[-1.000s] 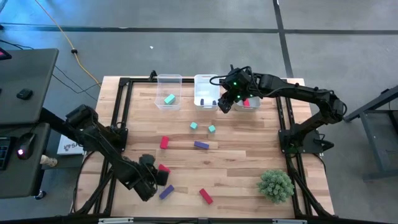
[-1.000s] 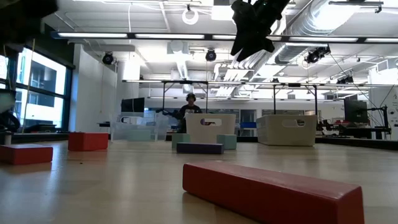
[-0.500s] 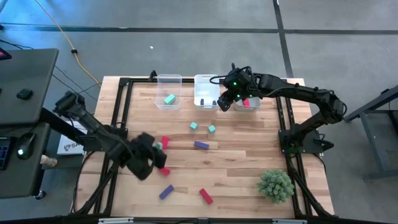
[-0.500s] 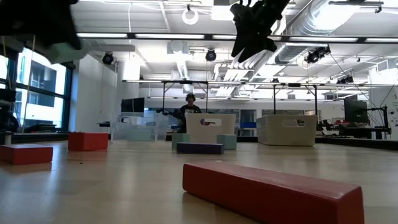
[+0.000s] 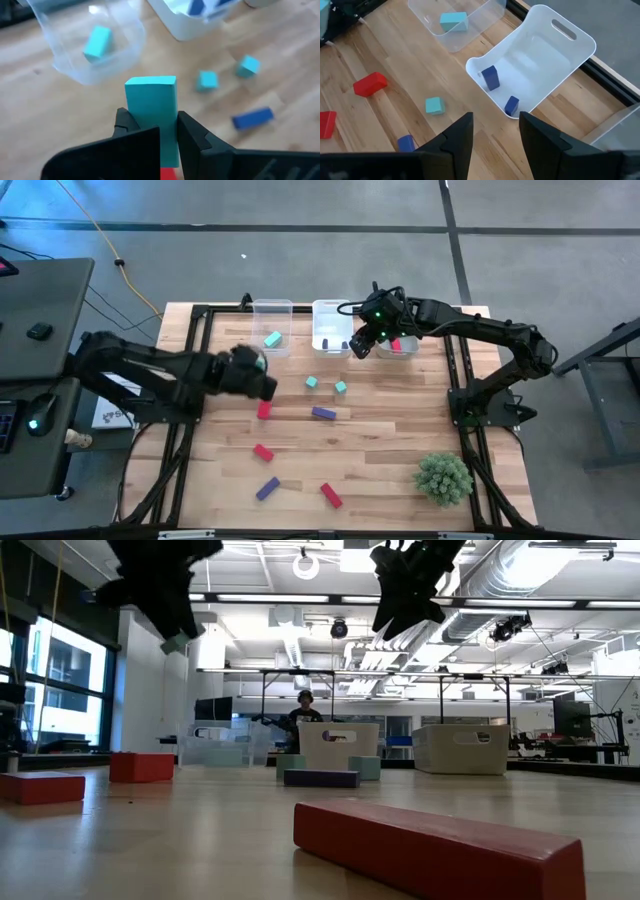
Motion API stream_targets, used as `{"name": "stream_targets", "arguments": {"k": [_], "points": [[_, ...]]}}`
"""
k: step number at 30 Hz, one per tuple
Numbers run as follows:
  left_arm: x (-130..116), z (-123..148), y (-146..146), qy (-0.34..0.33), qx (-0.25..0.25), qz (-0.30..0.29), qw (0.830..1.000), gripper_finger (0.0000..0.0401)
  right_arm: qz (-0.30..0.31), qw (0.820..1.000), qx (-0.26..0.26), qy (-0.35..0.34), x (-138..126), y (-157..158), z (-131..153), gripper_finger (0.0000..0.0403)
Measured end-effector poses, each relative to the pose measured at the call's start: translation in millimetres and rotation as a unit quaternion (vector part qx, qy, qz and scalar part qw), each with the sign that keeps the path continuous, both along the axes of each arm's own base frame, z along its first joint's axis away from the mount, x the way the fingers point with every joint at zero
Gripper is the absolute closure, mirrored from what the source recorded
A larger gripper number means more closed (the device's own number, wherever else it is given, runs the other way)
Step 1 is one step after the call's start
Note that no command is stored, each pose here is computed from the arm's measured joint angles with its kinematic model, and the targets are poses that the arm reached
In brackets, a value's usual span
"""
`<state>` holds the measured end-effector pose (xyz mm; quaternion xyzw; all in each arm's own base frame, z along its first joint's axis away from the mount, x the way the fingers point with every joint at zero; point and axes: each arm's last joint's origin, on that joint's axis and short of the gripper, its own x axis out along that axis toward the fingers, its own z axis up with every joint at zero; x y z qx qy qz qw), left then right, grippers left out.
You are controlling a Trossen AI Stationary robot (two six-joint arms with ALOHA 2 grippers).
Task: Sort & place blocks by color
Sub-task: Put the light blue block into the transparent bin
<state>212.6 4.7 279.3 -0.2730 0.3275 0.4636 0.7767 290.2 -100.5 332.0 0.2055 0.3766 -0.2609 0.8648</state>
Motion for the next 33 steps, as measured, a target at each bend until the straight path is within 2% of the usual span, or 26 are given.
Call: {"name": "stream_targets", "arguments": {"k": [6,15,23,33], "points": [[-1.6,1.9,47.2,0.035,0.009,0.005,0.999,0.0401,-0.007,1.000,-0.006,-0.007,0.1,-3.5,1.1,0.0254],[-9.3,11.4,113.8,0.002,0.035,-0.002,0.999,0.0401,-0.008,0.998,-0.044,-0.041,0.6,-20.7,7.6,0.0254],[-24.0,9.4,159.6,-0.003,0.047,0.006,0.999,0.0401,-0.011,0.998,-0.055,-0.036,-3.4,-30.4,7.9,0.0254],[-18.3,-24.5,197.9,0.011,-0.007,0.022,1.000,0.0401,-0.013,0.997,-0.061,-0.035,-5.0,-34.7,8.2,0.0254]]}}
